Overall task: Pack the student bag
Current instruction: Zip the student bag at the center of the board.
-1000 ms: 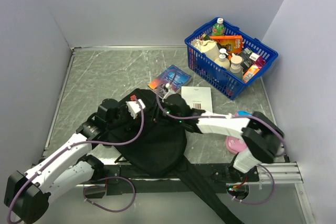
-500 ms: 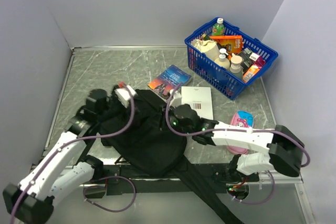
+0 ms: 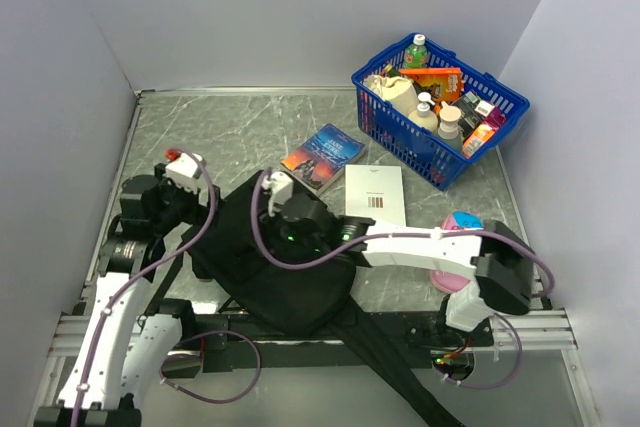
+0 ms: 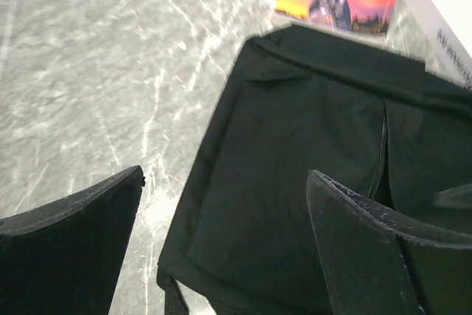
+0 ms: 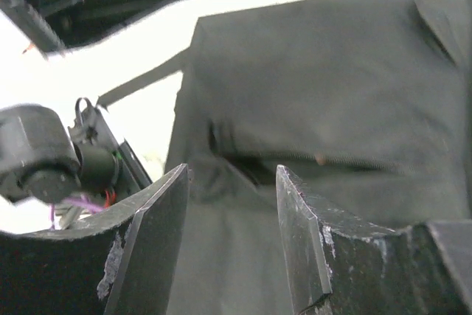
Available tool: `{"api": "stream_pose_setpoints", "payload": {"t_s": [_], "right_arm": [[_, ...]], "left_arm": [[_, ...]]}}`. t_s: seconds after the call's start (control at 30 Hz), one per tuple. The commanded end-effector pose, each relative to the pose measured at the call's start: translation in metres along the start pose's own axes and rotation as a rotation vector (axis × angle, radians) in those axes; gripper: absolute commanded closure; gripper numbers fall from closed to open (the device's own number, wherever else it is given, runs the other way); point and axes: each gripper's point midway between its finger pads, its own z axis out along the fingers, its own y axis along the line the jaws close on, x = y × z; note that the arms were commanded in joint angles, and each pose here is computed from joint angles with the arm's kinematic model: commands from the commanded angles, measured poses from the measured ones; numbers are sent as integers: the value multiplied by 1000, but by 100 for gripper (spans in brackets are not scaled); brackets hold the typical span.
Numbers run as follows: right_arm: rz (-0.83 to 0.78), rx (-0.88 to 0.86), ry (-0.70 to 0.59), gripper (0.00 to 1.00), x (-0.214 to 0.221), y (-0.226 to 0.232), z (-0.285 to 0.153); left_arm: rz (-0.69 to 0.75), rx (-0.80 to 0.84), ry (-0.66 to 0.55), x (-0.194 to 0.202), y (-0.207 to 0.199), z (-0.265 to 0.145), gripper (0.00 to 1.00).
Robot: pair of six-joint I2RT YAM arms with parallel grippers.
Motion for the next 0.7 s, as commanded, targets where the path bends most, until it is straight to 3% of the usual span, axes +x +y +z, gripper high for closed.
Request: {"api": "stream_pose_setpoints", "payload": {"t_s": [0.0,0.67], "right_arm": [[-90,-22,24,41,-7,15,23],[-153,-39,120,39,32,40,70]], "left_arm": [[-64,-56,-135,-35,7,-19,4],[-157,-11,-176,-57,-3,-33,4]]}}
